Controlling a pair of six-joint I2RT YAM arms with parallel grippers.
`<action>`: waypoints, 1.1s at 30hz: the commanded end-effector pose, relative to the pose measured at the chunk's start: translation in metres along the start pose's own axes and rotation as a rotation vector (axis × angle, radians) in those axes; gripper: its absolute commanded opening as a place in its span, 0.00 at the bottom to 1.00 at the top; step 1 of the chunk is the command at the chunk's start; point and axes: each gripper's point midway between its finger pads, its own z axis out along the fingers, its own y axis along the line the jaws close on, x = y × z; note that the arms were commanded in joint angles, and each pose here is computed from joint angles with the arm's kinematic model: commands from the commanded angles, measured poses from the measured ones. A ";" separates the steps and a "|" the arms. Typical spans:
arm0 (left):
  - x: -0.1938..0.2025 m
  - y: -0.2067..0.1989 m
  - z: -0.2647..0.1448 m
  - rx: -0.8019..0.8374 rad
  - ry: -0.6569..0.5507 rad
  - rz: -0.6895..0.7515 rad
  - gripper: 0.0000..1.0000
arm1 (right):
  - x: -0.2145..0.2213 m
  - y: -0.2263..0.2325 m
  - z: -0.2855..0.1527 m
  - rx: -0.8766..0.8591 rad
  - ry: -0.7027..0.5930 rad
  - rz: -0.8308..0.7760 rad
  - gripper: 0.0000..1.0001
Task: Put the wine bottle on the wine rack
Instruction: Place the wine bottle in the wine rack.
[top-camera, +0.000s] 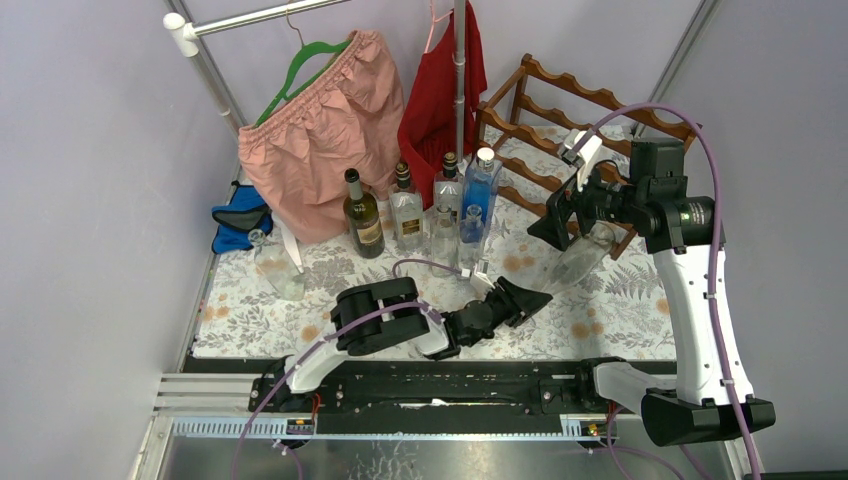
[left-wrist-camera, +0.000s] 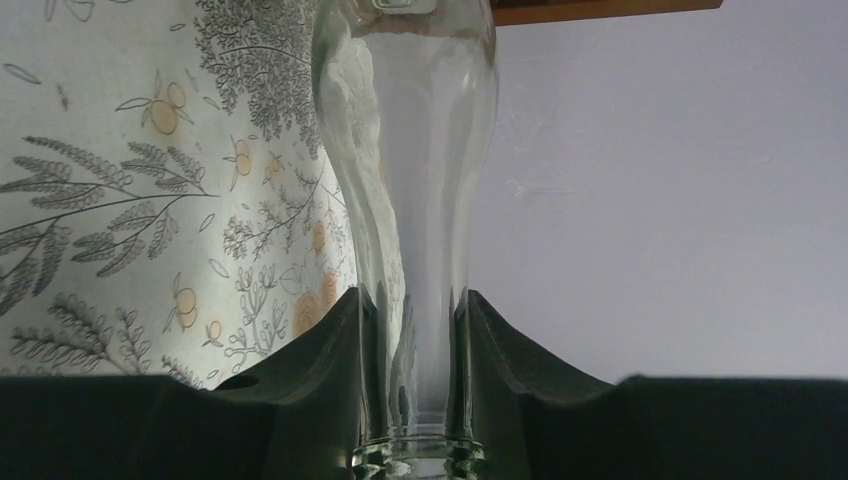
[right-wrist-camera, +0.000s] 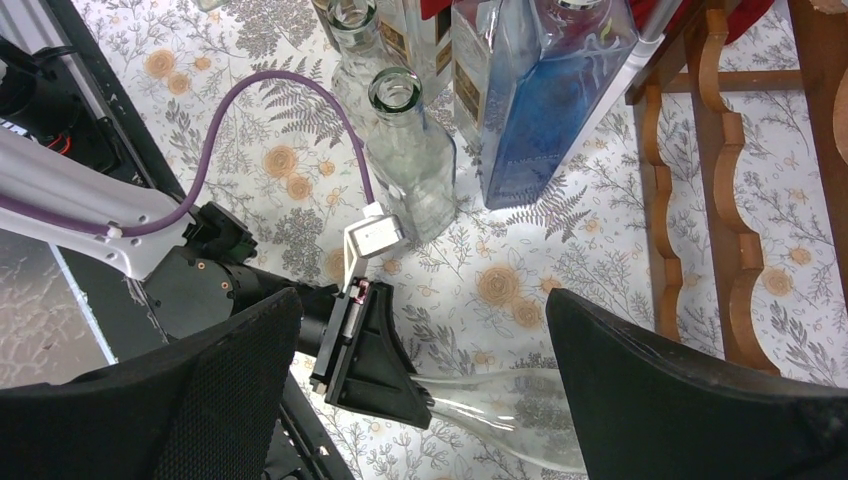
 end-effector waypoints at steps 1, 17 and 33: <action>-0.029 -0.133 0.000 0.421 -0.104 -0.181 0.00 | -0.012 0.004 -0.003 -0.015 -0.055 -0.019 1.00; -0.036 -0.150 -0.001 0.456 -0.125 -0.198 0.00 | -0.009 0.007 -0.003 -0.022 -0.056 -0.009 1.00; -0.030 -0.128 0.035 0.382 -0.142 -0.219 0.00 | -0.012 0.008 -0.004 -0.021 -0.066 -0.010 1.00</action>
